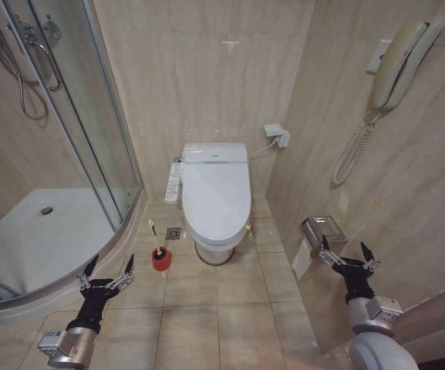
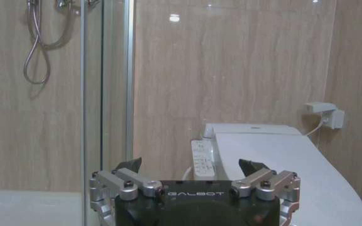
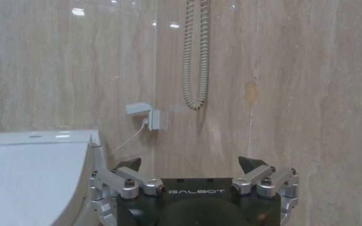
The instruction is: Open the toilet lid, clean the toilet bowl with a toilet brush, close the toilet lid, and flush.
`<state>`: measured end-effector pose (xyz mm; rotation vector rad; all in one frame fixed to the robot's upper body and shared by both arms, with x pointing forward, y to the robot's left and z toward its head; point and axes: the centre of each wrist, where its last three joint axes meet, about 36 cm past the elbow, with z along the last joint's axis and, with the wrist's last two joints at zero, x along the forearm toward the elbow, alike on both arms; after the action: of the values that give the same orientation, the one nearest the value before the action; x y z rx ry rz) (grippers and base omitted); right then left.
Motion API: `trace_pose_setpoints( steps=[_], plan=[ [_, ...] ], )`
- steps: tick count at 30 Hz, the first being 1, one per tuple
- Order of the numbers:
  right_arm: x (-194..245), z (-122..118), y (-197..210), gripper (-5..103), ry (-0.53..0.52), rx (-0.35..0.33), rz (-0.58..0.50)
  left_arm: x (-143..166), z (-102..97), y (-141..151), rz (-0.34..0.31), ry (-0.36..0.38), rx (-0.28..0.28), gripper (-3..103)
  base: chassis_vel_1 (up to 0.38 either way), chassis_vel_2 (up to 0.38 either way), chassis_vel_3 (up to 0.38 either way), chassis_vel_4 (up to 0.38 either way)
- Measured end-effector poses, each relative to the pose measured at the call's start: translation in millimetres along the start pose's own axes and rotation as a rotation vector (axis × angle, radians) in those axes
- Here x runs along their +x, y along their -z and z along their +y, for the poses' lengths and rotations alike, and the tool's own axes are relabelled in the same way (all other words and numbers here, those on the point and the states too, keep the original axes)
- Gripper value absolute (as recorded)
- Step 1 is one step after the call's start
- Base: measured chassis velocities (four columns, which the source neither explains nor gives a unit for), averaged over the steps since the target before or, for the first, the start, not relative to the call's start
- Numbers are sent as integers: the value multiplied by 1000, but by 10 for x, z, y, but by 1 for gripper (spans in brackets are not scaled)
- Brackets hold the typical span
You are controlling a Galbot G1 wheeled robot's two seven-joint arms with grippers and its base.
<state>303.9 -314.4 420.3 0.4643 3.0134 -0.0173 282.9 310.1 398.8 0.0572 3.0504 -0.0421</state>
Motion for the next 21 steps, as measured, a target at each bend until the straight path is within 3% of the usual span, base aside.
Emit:
trace_pose_setpoints(
  steps=[21],
  plan=[
    [-1,0,1,100,0,0,0,0,0,0,0,0,0,100,0,0,0,0]
  ],
)
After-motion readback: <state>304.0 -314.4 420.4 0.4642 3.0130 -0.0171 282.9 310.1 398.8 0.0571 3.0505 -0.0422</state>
